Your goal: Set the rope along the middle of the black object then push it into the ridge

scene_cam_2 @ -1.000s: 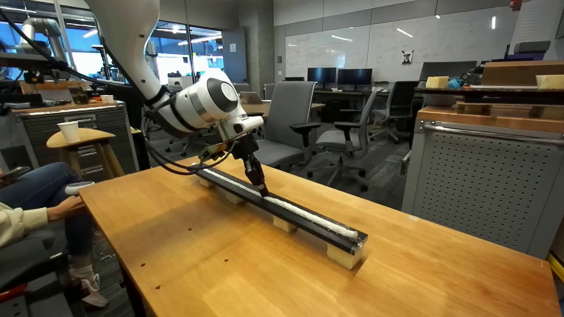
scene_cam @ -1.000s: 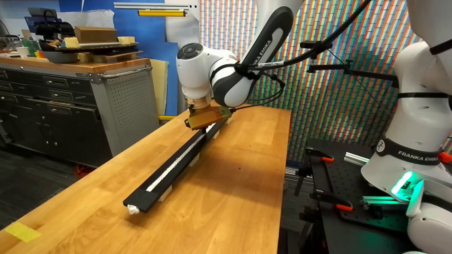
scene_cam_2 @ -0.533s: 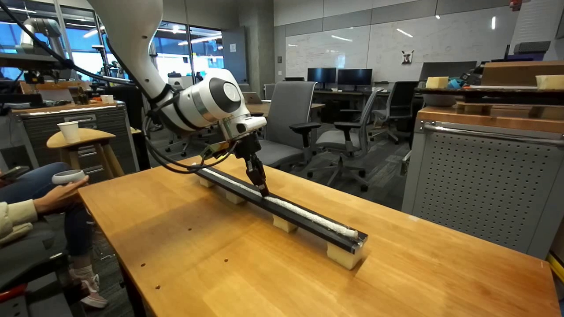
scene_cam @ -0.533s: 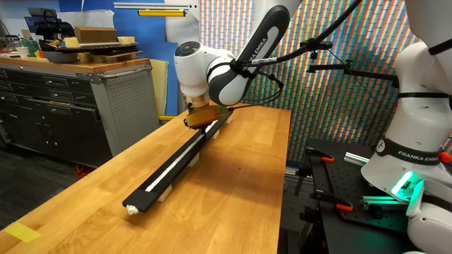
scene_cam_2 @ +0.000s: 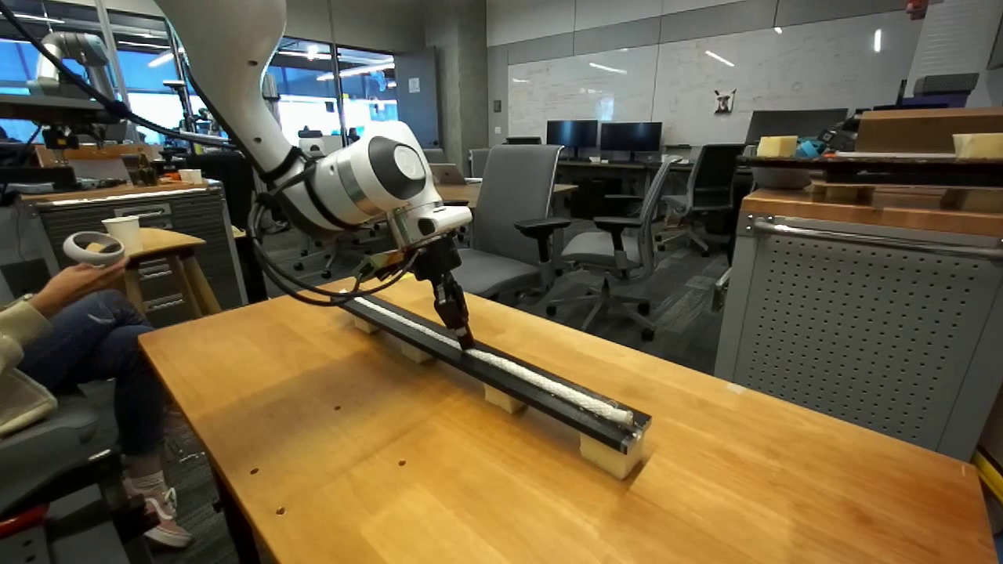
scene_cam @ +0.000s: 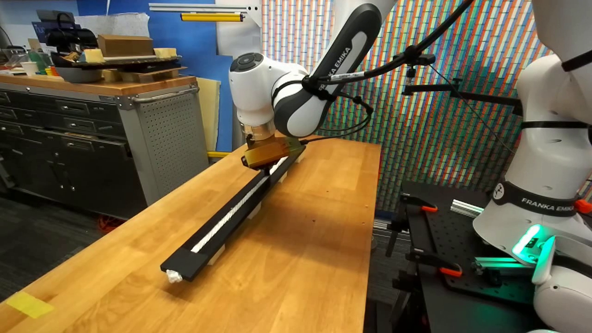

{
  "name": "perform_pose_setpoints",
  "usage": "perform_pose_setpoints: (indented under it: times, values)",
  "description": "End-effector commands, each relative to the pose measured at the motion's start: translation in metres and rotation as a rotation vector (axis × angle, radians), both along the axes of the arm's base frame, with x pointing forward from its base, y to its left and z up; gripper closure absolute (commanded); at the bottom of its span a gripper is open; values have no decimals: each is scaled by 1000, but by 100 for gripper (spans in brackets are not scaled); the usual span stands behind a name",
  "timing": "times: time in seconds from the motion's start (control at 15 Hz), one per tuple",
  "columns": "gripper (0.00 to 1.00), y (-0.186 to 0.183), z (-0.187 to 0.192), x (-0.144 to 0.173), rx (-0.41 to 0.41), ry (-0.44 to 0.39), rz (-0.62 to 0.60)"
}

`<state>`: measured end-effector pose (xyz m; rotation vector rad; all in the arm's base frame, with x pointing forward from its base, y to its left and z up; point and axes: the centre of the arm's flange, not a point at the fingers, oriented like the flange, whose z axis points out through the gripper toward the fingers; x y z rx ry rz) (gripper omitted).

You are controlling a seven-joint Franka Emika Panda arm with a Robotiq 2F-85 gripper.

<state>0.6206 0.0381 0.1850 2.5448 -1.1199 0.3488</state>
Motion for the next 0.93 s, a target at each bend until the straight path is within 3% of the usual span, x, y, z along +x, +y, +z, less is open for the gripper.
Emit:
perform_pose_setpoints:
  times: [0.0,0.47,0.87]
  values:
    - [97,0,0,0,0,0,0]
    - [100,0,5,-1,-18,-6,18]
    - [100,-12,16,-8,-87,-13,160]
